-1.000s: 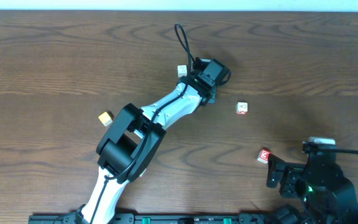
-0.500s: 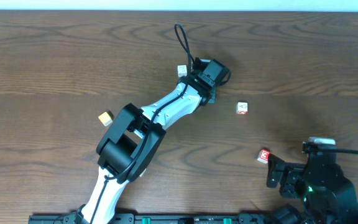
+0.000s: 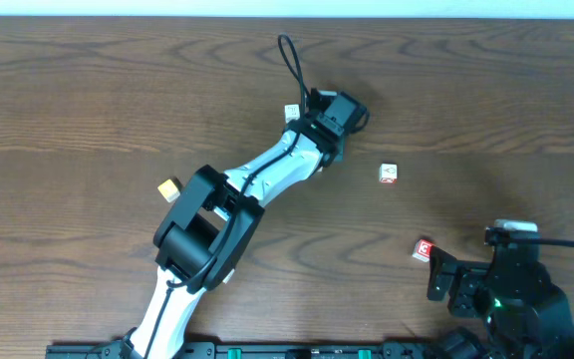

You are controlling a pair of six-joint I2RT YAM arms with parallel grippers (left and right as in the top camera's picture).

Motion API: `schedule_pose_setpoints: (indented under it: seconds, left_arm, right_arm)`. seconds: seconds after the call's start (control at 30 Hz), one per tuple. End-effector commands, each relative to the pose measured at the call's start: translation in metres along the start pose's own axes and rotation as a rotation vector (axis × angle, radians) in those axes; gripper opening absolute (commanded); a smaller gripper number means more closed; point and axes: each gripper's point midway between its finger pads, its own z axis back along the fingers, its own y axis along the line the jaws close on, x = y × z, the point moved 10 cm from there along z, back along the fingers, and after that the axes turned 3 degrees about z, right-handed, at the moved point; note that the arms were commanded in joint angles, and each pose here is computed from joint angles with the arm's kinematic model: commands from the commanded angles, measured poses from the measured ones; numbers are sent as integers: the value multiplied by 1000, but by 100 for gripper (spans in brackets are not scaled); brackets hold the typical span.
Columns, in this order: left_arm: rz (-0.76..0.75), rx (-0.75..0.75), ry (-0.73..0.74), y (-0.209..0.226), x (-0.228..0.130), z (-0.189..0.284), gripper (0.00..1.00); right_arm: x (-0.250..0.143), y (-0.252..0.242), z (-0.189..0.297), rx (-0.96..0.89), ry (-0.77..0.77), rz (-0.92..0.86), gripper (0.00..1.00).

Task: Spell out Ai2

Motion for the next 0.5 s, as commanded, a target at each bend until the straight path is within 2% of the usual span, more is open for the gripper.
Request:
schedule_pose_setpoints:
  seconds: [0.0, 0.3, 0.47]
  left_arm:
    - [2, 23, -60, 6, 24, 2, 6]
    - [52, 83, -50, 43, 61, 18, 6]
    - [38, 100, -83, 72, 84, 41, 6]
  right_arm:
    - [0, -1, 0, -8, -4, -16, 99]
    - [0, -1, 0, -8, -4, -16, 99]
    - [0, -1, 0, -8, -4, -16, 99]
